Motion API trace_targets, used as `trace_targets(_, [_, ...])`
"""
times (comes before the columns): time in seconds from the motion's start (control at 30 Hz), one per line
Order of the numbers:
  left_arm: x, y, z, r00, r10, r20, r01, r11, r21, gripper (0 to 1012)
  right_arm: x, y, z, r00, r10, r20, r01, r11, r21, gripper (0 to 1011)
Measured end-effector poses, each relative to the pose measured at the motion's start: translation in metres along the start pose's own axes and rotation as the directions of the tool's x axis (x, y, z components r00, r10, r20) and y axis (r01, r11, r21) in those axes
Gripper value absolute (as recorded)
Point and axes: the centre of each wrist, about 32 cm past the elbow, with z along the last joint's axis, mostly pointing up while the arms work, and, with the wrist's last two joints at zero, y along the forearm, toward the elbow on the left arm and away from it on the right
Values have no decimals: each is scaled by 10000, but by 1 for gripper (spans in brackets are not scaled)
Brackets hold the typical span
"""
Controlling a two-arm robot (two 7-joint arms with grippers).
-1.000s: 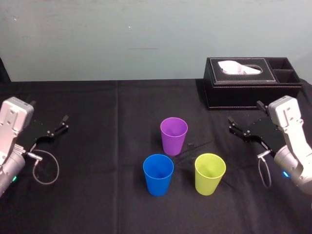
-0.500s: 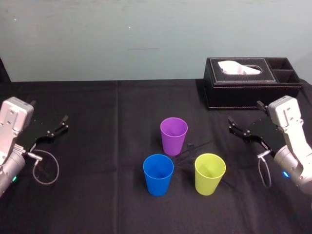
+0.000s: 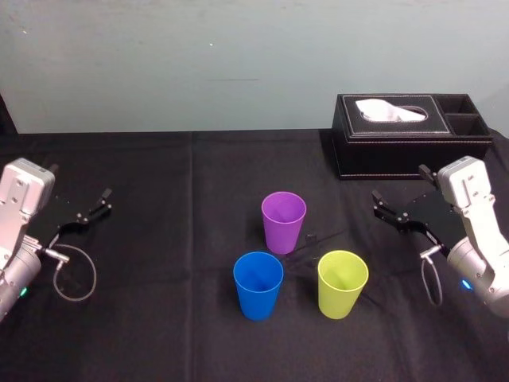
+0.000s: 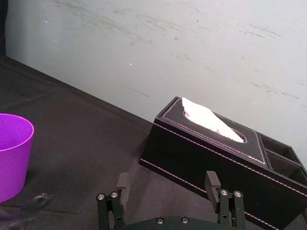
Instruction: Stack the three plastic cups sequentially using one hand.
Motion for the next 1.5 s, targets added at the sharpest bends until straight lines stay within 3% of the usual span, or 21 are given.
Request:
trace_targets(0.73, [0,0,0,10000,0,0,0,10000,1,1011,25,-61,20,9999,26,-170,-23,9998,180,1003])
trace_targets(1.0, [0,0,0,10000,0,0,0,10000,2,1011,158,-248,58,9965,429,-714,-407,9987,322,1003])
trace_targets(1.27, [0,0,0,10000,0,0,0,10000,1,1011,384,-541,68,9833,1578,-901,-1534,9867,537,1003])
trace_targets(1.5, [0,0,0,10000,0,0,0,10000,1,1011,617,-807,58,9551,2827,-882,-2769,9581,728,1003])
